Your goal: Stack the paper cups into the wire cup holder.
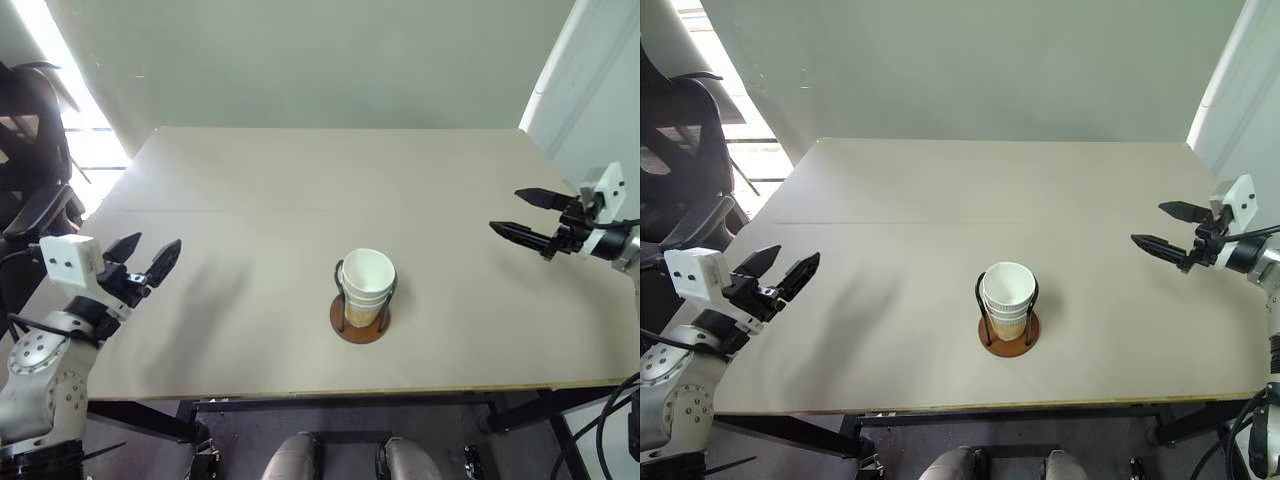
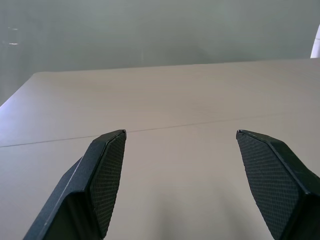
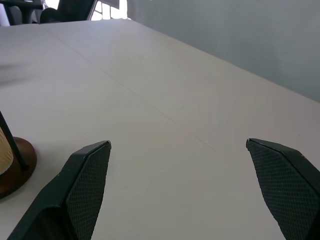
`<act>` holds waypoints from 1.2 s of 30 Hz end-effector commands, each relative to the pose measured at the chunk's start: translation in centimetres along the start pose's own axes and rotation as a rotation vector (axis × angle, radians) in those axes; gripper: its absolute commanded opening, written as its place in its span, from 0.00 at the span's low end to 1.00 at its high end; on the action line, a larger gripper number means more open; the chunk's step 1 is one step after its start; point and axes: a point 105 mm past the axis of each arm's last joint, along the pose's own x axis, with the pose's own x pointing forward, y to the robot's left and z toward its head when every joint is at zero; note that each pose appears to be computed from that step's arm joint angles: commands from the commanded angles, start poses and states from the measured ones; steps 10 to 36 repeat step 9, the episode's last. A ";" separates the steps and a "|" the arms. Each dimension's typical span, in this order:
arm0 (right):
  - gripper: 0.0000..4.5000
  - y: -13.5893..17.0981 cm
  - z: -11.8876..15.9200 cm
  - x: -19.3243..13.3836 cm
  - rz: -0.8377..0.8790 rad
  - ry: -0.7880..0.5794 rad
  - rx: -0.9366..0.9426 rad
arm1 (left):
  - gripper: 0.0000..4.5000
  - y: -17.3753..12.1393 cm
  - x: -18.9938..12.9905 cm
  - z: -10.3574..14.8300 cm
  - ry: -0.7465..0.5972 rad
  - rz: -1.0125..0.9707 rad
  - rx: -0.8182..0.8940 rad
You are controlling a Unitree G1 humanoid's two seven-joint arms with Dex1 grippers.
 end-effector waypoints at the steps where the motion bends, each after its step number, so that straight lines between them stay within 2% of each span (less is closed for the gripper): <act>1: 1.00 0.0 1.0 0.1 0.002 -0.020 -0.035 | 0.84 -0.7 -0.1 1.5 -0.052 -0.031 0.028; 9: 1.00 0.1 0.6 0.2 -0.005 -0.010 -0.029 | 0.84 -0.5 0.3 0.5 0.003 -0.011 0.007; 36: 1.00 0.1 0.6 0.2 -0.005 -0.010 -0.029 | 0.84 -0.5 0.3 0.5 0.003 -0.011 0.007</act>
